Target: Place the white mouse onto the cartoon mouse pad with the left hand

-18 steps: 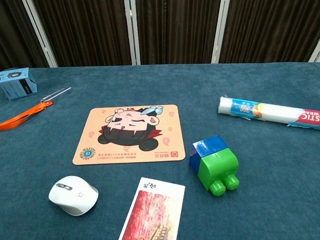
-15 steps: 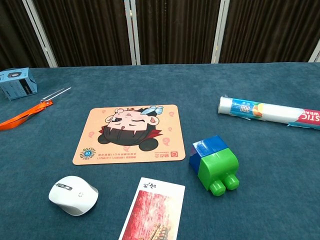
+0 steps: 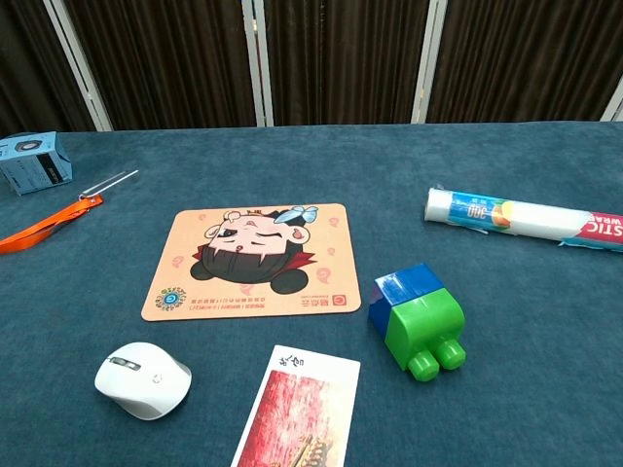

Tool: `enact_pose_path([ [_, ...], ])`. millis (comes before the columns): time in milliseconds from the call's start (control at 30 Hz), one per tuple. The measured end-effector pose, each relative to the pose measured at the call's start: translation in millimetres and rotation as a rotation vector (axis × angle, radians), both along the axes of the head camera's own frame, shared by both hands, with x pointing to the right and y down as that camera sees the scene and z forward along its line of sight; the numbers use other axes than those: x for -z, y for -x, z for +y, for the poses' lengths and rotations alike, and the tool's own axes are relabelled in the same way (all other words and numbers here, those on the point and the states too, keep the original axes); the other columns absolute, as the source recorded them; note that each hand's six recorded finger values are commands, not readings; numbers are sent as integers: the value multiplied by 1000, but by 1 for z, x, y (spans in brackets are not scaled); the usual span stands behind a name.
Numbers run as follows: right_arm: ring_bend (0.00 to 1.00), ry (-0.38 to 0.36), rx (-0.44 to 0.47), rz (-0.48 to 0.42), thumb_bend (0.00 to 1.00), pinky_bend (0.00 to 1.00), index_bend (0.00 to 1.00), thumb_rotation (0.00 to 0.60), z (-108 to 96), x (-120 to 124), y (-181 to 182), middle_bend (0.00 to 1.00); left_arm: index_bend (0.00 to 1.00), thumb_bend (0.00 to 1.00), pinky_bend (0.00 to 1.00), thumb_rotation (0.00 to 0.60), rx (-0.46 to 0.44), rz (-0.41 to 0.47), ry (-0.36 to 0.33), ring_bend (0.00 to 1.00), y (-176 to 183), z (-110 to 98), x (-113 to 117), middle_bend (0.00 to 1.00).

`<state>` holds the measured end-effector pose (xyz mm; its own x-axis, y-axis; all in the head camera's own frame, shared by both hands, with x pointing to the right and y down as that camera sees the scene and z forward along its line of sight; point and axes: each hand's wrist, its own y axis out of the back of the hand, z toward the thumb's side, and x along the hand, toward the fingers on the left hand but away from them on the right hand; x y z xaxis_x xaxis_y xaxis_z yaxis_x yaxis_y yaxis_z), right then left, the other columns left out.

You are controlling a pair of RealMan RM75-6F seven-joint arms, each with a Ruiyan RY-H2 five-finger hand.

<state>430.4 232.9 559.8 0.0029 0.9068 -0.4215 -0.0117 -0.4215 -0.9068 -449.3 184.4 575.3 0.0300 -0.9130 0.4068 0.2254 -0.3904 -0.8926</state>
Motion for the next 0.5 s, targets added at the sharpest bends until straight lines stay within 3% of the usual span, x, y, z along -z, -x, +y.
enact_pose_path([
  [500,0,4,0,3,85,0,0,600,0,-1,0,0,0,0,0,600,1,-5,0,0,0,1,0,0],
])
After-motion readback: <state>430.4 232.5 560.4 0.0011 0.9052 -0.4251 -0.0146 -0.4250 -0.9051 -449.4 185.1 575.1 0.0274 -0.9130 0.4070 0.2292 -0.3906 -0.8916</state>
